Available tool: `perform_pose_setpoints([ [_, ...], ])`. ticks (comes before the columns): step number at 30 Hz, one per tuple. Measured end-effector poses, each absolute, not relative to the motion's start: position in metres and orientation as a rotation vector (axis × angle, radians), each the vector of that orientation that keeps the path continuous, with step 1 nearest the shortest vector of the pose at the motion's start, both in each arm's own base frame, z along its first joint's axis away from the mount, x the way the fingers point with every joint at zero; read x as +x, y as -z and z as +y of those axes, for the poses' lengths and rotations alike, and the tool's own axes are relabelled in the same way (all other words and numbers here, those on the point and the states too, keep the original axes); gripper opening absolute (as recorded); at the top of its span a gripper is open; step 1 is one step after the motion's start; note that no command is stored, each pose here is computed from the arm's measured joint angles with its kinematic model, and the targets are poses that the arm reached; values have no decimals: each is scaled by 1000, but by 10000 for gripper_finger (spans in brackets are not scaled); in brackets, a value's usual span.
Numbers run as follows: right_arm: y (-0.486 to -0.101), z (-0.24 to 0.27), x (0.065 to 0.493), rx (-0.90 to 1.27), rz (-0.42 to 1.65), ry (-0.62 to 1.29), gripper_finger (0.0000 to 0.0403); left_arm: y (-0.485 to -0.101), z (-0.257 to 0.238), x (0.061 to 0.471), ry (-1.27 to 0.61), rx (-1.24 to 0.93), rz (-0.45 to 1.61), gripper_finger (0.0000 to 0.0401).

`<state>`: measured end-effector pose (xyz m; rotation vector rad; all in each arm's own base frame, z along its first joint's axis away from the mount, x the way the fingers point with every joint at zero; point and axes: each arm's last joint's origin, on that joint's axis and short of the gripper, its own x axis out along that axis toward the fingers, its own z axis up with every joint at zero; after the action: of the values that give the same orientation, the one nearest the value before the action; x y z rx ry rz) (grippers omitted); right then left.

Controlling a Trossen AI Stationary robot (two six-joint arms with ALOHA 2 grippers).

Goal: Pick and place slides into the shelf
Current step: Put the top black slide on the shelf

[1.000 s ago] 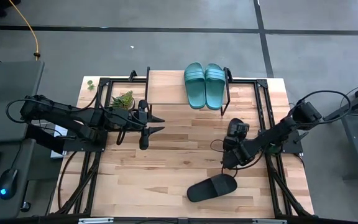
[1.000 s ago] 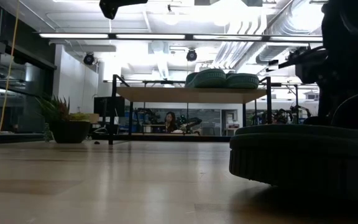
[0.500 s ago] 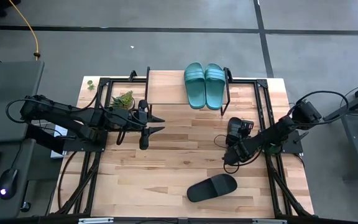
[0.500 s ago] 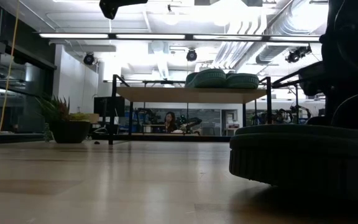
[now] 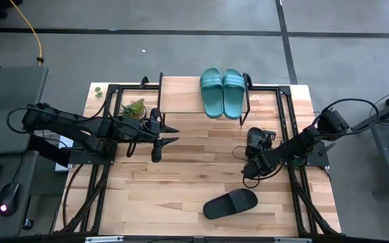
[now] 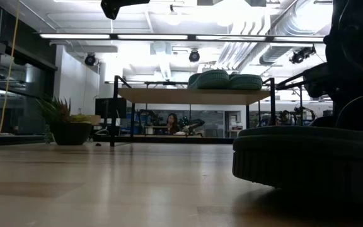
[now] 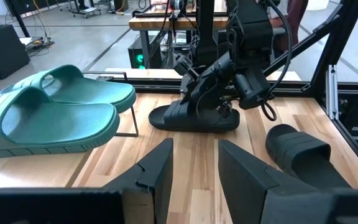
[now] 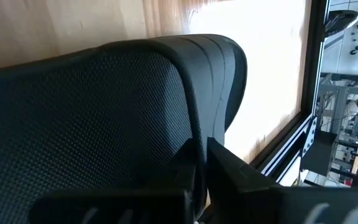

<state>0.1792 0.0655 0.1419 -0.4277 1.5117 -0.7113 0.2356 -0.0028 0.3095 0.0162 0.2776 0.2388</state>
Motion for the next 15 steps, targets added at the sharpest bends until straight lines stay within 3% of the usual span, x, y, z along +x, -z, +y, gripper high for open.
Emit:
perform_pose_setpoints([
  [15, -152, 70, 188, -393, 1495, 704, 1, -310, -3, 236, -239, 16, 274, 113],
])
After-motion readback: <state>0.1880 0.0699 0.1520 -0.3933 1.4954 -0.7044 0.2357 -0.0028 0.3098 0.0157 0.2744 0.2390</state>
